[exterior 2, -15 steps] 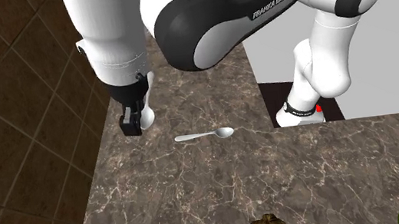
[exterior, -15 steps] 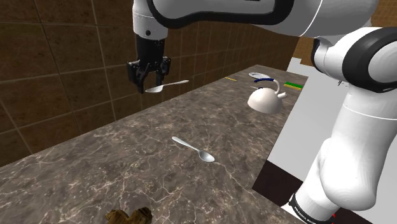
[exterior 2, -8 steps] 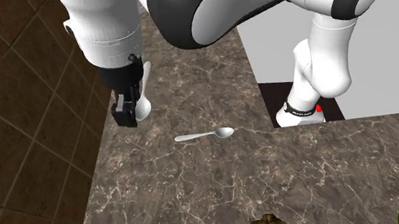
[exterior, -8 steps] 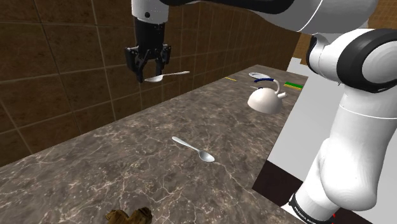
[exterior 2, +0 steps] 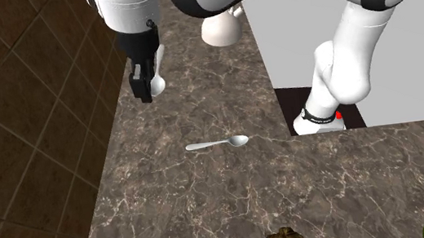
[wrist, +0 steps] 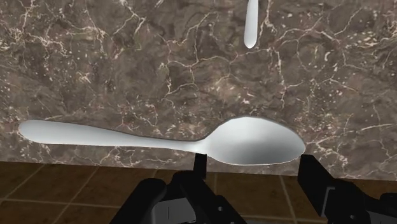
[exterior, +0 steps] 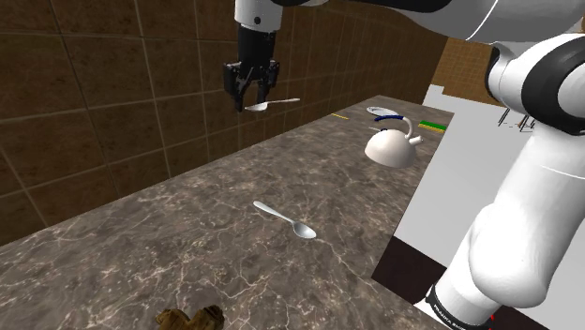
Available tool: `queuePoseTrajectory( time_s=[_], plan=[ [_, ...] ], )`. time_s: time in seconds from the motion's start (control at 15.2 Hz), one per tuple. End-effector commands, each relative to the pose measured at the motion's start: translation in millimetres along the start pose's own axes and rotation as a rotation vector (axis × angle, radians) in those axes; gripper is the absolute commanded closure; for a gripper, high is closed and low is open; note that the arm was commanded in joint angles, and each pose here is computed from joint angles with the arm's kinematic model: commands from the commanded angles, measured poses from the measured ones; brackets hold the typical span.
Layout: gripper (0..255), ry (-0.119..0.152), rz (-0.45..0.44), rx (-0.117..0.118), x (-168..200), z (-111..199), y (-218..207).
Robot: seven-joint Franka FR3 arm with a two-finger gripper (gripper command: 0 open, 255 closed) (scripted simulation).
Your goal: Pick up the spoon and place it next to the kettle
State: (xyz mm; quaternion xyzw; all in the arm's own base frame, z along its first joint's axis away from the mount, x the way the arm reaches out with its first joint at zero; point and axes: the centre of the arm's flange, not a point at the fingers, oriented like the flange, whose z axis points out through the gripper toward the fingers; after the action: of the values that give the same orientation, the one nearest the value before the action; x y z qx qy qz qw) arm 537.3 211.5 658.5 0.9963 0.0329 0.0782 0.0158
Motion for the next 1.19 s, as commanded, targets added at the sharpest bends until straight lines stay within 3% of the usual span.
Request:
queuePoseTrajectory(
  time_s=[0.0,1.12],
  plan=[
    [255,0.001,-0.002,0.001,-2.8,0.9,25.6],
    [255,0.001,-0.002,0.001,-25.3,5.3,248.8]
  ],
)
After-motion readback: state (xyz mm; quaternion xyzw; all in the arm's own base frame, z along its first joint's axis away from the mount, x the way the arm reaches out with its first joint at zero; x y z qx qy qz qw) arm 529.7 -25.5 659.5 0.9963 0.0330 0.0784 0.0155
